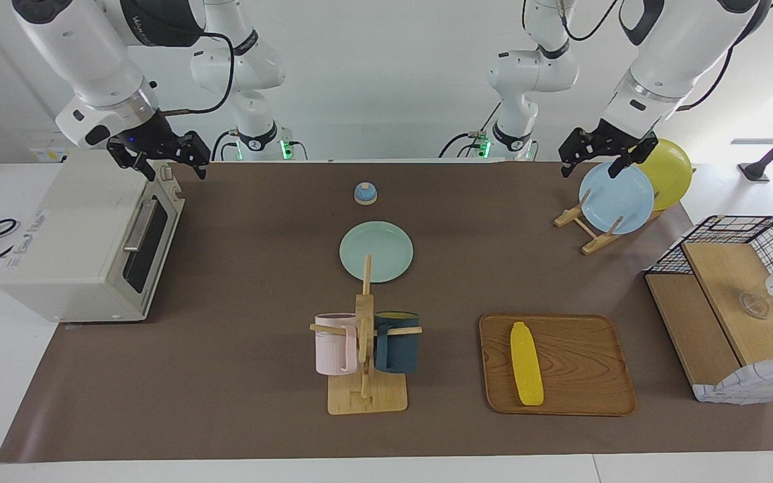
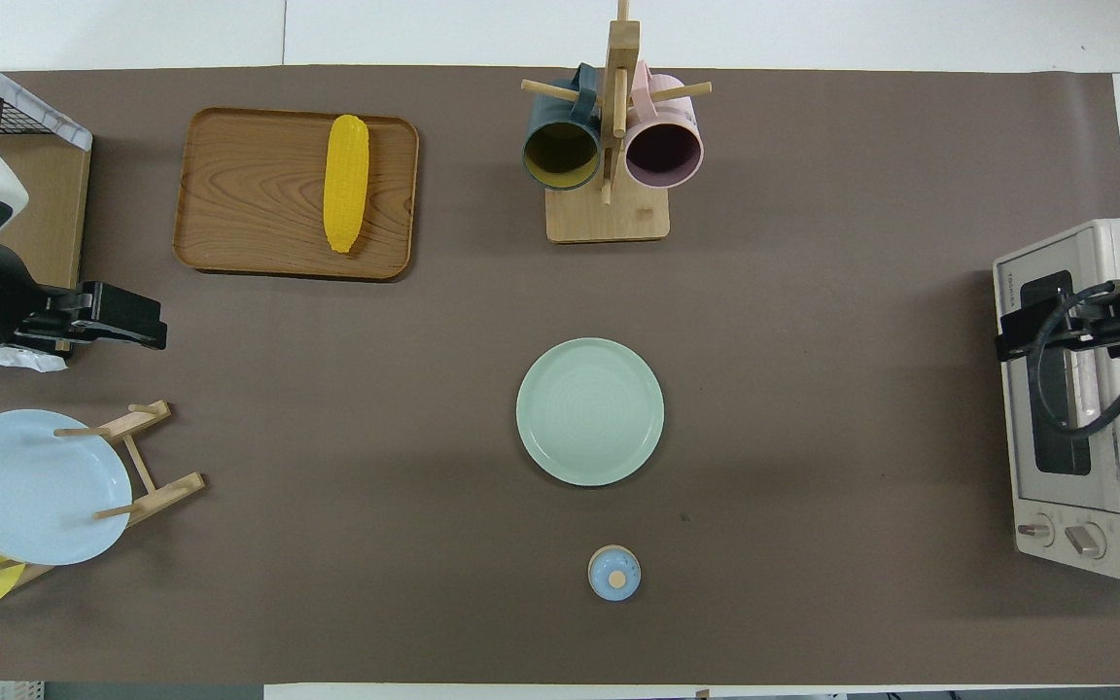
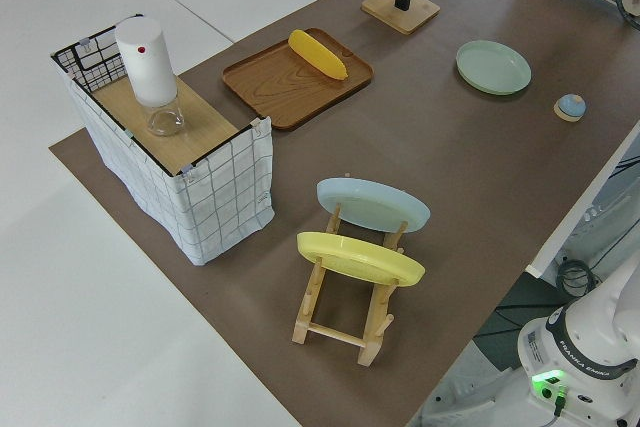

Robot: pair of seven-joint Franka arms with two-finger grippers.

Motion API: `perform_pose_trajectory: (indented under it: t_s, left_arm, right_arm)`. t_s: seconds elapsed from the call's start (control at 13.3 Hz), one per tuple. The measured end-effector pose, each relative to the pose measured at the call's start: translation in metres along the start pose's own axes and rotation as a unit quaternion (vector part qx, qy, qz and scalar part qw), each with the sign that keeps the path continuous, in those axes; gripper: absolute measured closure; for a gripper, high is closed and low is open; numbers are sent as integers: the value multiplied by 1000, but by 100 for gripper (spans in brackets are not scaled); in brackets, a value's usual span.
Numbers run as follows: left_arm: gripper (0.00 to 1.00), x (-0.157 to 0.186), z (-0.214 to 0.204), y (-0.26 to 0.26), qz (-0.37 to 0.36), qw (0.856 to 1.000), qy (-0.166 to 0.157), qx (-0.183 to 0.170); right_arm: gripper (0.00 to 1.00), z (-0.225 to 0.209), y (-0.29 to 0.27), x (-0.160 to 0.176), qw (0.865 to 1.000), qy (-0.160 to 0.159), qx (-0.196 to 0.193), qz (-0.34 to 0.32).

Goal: Put corn in oven

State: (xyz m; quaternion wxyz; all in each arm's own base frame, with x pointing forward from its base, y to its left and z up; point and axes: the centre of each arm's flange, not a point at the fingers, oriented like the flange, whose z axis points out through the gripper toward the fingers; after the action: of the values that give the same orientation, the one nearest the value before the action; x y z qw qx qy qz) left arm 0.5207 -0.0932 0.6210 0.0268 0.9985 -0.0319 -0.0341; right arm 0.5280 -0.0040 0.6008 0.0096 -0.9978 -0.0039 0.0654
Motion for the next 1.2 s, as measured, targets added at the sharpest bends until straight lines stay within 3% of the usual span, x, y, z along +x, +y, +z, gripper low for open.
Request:
perform_pose_trajectory:
  t_s: [0.75,1.2]
  left_arm:
    - [0,0,-1,0,0,1000,1,0]
    - [0,25,14,6,3,999,33,-6]
  right_arm:
    - [0,0,1,0,1000,-2,0,-4]
    - [0,0,15,-1,1000,-3,2,6]
